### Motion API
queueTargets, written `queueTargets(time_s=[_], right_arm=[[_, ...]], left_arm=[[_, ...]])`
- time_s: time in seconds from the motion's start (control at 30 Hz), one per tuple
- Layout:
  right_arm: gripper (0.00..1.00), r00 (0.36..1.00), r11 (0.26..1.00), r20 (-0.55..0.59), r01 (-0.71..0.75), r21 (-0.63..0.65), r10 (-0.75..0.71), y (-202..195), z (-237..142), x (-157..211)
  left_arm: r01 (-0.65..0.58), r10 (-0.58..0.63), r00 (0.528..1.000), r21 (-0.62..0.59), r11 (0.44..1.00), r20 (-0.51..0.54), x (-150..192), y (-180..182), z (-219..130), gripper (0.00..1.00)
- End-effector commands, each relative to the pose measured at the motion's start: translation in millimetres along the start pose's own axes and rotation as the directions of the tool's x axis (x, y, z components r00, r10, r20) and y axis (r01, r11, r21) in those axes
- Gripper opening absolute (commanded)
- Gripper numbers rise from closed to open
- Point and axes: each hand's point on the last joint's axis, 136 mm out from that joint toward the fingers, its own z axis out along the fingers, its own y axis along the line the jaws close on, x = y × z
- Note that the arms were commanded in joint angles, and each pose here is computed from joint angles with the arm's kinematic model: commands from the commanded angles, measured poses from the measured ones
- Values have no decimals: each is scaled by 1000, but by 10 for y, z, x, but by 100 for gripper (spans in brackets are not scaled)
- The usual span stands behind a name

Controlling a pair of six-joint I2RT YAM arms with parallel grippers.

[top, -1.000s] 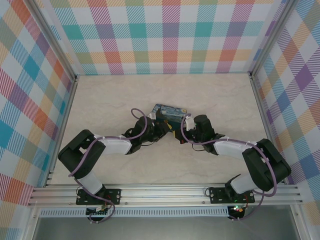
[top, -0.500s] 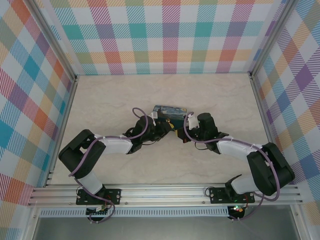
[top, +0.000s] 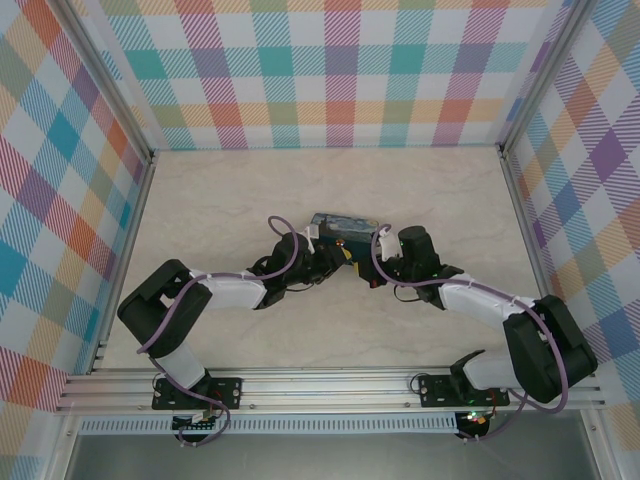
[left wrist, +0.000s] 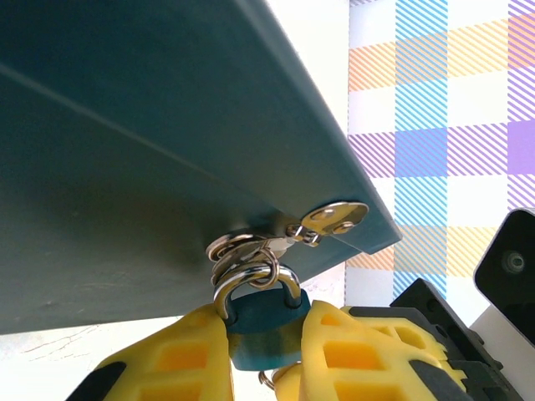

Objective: Unlock a padlock with a key

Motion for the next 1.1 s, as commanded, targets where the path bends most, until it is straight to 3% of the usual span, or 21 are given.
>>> queueTargets(time_s=[0.0,0.3,0.57,0.83,1.07], right_arm=[[0,990,981,137,58,-185,-33,450,-140,-465],[0,995,973,96,-13,-229,36,409,-134,-550],[0,994,982,112,28,-189,-7,342,-50,-618],[0,977,986,151,159,-56,-149,227,45,-553],[0,968,971,187,195,-141,-167,404,59,-688]], left_arm=[[-12,9,996,-35,999,-83,252,128,-4,18],[-32,27,994,-44,999,-103,292,162,-16,18],[-36,33,992,-26,999,-118,308,97,-2,18],[-40,37,991,-22,999,-129,339,33,24,18],[-43,38,989,-31,999,-144,400,64,62,18]])
